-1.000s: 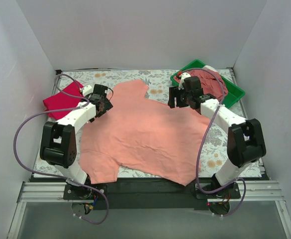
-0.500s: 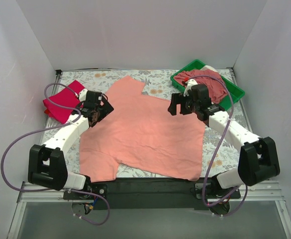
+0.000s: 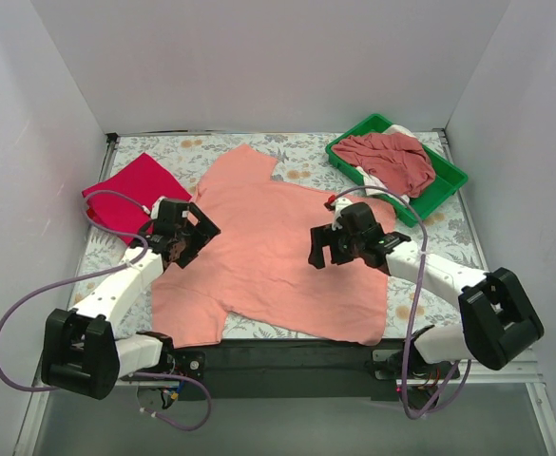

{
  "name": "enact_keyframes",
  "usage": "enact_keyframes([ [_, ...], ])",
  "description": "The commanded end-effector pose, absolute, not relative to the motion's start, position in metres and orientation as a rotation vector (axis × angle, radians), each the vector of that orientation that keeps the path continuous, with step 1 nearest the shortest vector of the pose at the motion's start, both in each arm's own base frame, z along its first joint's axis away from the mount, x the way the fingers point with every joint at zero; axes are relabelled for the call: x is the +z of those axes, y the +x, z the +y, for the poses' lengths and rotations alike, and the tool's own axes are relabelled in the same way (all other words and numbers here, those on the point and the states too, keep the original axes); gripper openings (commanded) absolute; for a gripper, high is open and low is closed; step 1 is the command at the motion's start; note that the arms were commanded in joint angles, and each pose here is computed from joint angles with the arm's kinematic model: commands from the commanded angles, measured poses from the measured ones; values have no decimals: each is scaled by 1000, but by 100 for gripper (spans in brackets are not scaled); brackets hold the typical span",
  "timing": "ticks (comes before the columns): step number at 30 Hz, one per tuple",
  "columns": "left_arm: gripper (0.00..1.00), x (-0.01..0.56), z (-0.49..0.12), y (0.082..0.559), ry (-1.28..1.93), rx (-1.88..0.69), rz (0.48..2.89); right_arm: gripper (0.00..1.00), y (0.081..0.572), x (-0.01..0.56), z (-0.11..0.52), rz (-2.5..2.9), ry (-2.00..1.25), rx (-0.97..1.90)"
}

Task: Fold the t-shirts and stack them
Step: Flatten the tshirt out

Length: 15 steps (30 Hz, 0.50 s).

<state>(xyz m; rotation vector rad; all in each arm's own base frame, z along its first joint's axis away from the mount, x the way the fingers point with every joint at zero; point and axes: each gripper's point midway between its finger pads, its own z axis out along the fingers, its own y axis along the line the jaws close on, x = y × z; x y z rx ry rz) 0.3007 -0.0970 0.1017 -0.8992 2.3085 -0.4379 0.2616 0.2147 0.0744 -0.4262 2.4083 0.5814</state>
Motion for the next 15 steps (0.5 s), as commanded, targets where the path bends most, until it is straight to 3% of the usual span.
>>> enact_keyframes([
  [1, 92, 101, -112, 297, -871, -543, 2328, 98, 258, 58, 221, 2452, -409, 541],
  [15, 93, 50, -147, 296, -767, -603, 2521, 98, 289, 3, 165, 2647, -125, 263],
])
